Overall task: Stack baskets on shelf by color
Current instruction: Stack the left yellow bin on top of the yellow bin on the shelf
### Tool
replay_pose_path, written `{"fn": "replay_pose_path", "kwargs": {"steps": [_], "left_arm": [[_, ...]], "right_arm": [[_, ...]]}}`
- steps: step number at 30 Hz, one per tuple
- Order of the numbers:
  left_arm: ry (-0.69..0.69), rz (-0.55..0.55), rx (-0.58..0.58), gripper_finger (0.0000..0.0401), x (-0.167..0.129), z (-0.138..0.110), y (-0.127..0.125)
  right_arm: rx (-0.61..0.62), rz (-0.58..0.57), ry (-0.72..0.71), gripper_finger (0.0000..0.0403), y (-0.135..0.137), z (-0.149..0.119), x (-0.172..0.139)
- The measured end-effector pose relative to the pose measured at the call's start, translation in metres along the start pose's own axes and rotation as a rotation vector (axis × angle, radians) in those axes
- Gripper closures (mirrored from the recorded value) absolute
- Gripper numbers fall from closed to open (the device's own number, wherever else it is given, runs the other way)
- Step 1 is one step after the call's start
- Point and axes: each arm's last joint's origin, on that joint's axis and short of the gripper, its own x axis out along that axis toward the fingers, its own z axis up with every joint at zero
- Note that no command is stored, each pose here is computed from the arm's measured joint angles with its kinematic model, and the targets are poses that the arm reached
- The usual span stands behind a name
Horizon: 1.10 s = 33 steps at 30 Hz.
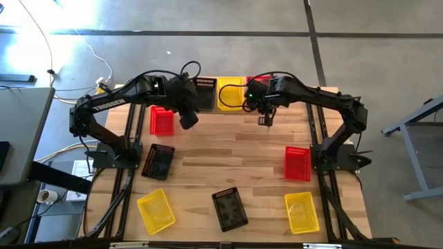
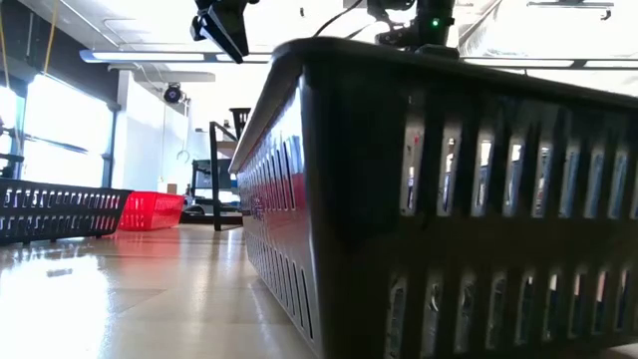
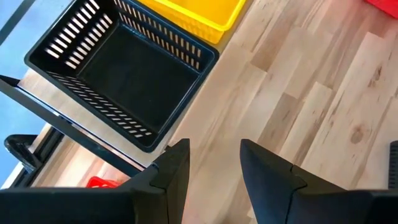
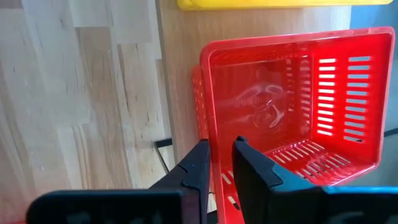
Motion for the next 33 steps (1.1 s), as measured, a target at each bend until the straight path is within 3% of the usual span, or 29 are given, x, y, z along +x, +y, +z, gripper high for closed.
{"fn": "replay_pose_path", "kwargs": {"steps": [12, 26, 33], "left_arm": [[0.158, 0.000, 0.088, 0.0270, -0.005, -0.020, -0.016], [0.297, -0.142, 0.129, 0.0270, -0.030, -0.065, -0.089], [0.354, -0.251, 0.149, 0.0270, -0.051, -0.098, -0.128]], "right_arm": [[0.093, -0.008, -0.047, 0.0348, 0.001, -0.009, -0.018], [0.476, 0.017, -0.174, 0.0347, -0.004, -0.034, -0.058], [0.543, 0.061, -0.201, 0.0347, 0.007, -0.033, -0.066]]}}
